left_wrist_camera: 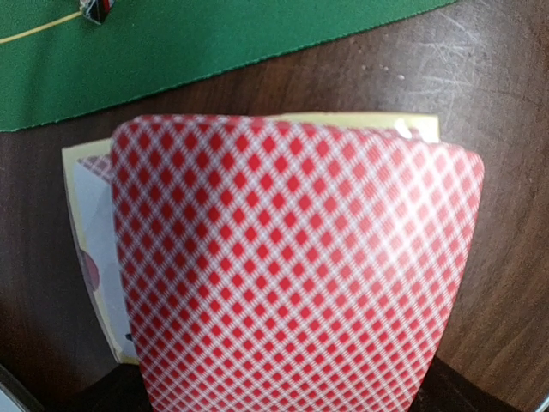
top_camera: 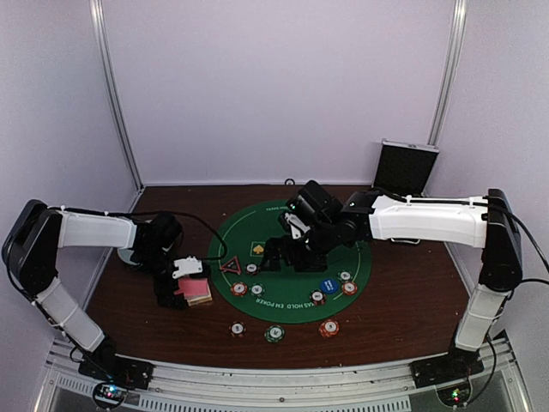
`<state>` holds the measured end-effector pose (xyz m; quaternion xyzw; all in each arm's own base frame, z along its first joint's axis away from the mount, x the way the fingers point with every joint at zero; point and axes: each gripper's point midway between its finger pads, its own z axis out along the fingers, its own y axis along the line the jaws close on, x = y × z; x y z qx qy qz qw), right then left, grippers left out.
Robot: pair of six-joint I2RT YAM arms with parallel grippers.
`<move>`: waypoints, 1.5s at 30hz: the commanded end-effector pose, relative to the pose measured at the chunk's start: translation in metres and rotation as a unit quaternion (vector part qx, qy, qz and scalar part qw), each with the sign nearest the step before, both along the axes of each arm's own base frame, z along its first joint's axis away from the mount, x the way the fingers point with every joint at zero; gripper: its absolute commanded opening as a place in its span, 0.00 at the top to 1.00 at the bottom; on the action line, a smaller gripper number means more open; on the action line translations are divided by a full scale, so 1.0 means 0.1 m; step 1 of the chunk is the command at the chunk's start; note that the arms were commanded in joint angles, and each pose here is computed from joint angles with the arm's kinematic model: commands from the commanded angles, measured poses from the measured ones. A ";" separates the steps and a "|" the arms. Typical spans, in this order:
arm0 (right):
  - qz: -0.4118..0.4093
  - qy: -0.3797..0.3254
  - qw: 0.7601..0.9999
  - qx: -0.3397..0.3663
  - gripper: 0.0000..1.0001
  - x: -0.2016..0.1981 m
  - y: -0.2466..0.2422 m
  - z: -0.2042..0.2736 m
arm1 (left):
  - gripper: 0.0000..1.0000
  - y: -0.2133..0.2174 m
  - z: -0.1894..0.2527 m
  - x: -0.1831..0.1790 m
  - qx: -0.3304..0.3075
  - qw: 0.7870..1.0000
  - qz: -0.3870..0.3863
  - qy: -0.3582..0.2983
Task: Distribute texas hold em gaming equipment
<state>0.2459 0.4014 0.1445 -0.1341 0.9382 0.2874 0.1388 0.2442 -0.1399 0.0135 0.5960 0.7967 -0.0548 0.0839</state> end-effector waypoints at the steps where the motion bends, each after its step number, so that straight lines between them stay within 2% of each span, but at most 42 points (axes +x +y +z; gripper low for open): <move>1: 0.003 -0.010 1.000 0.018 0.01 -0.04 -0.01 0.14 | 0.02 -0.06 -0.02 0.04 -0.010 1.000 -0.002 -0.004; 6: 0.003 -0.010 1.000 0.019 0.03 -0.04 -0.02 0.15 | 0.03 -0.05 -0.03 0.02 -0.010 1.000 -0.004 0.000; 14: 0.004 -0.008 1.000 0.020 0.09 -0.04 -0.01 0.13 | 0.21 -0.04 -0.04 -0.01 -0.007 1.000 -0.009 0.003; 26: 0.007 -0.002 1.000 0.031 0.14 -0.05 0.03 0.13 | 0.37 0.01 -0.08 -0.06 0.004 1.000 -0.023 0.004; 42: 0.008 0.007 0.999 0.044 0.17 -0.06 0.10 0.13 | 1.00 -0.02 0.02 0.06 -0.004 1.000 -0.014 -0.025; 45: 0.007 0.007 0.999 0.046 0.17 -0.06 0.10 0.14 | 1.00 -0.06 0.10 0.09 -0.012 1.000 -0.012 -0.026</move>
